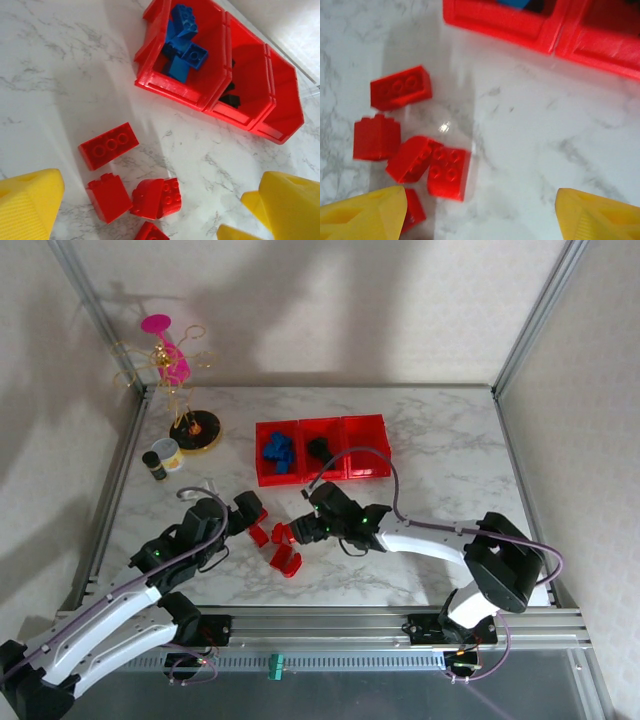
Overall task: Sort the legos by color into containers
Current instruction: Pick up the lego from the center of the table.
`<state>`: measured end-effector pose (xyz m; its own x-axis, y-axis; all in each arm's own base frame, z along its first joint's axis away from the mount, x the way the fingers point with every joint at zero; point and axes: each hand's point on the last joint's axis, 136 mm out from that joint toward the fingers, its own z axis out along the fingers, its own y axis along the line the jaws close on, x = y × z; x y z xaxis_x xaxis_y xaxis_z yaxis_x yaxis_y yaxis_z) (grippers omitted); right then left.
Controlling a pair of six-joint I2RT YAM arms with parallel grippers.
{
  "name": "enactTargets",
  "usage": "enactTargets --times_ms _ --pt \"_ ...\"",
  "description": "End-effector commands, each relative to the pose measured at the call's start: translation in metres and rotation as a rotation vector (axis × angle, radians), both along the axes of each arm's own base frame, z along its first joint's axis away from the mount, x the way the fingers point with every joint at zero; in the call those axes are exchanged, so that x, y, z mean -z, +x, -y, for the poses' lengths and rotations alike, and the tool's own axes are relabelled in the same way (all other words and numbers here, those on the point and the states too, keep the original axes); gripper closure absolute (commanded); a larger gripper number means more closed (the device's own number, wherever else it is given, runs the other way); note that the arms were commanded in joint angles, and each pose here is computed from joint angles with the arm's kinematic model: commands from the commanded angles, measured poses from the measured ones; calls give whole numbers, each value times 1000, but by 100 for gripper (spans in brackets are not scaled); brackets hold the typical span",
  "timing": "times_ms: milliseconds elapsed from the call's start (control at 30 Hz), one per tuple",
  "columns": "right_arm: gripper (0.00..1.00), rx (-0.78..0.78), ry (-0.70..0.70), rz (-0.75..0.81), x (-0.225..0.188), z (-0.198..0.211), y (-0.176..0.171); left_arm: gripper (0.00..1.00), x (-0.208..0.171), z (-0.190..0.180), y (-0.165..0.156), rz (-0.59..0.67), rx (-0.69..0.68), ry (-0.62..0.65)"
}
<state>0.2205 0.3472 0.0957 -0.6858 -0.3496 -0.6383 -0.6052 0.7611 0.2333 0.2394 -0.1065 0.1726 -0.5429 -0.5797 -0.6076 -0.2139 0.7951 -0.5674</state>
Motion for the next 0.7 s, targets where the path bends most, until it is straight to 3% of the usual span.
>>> enactTargets --times_ms 0,167,400,667 --pt "21 3 15 -17 5 -12 -9 0 11 -15 -6 -27 -62 13" --pt "21 14 -9 -34 22 -27 -2 1 13 -19 -7 -28 -82 13" --pt "30 4 -58 -27 39 -39 8 0 12 -22 -7 -23 -91 23" --pt "34 21 -89 -53 59 -45 13 0 14 -22 -6 -24 -93 35"
